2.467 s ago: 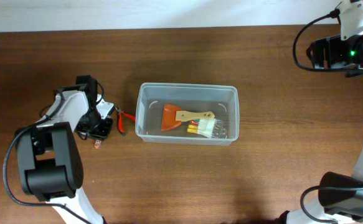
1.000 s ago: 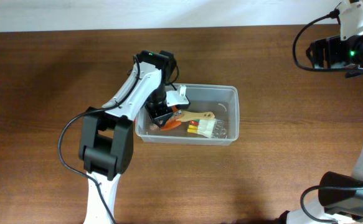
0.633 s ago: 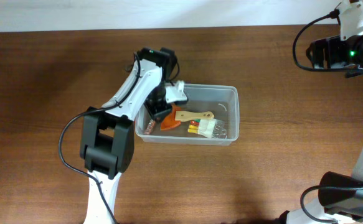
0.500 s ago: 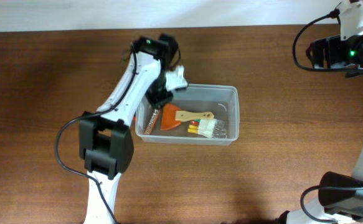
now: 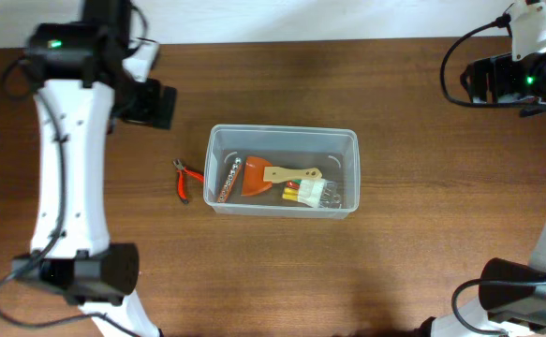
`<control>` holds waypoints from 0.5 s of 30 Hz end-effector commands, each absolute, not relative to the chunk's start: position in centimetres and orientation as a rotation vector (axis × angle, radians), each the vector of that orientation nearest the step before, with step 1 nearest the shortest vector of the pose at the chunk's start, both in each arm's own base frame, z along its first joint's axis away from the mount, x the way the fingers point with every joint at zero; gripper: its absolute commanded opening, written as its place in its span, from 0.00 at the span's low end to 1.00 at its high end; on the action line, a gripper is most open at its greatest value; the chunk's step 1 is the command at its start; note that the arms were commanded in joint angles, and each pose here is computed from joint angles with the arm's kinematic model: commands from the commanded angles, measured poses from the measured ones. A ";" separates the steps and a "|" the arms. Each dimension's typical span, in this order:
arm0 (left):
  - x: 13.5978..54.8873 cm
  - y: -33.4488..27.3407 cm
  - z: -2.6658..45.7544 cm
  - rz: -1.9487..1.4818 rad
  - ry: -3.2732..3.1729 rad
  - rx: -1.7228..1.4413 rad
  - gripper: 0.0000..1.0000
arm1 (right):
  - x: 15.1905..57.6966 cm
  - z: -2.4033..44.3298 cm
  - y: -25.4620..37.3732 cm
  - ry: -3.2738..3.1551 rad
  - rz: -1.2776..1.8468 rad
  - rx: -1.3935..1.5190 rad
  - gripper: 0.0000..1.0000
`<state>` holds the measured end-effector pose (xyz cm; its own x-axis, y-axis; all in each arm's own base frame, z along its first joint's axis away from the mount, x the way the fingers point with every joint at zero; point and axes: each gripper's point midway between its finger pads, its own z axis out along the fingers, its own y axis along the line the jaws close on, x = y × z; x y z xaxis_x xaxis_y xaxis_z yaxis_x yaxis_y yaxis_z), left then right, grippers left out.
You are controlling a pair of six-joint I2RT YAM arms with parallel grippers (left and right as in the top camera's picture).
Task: Pack container
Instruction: 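Place the socket rail into the container and release it, then grasp the red-black pliers with the left gripper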
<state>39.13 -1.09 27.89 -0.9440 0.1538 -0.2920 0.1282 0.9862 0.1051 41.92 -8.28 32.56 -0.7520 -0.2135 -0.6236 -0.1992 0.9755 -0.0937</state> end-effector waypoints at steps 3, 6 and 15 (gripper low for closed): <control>34.5 -2.1 30.9 -0.013 2.779 0.032 0.99 | 42.1 32.3 -8.0 2.444 0.001 -0.284 0.99; 31.4 -1.7 29.8 -0.001 2.834 0.026 0.99 | 42.1 32.3 -8.0 2.444 0.001 -0.284 0.99; 31.5 2.0 18.7 0.025 2.928 -0.162 0.99 | 42.1 32.3 -8.0 2.444 0.001 -0.284 0.98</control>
<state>31.27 0.68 23.71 -0.9547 -0.0424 -0.2947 -0.0487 0.9987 0.0142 41.93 -8.28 32.54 -0.7522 -0.2134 -0.6234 -0.1993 0.9755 -0.0936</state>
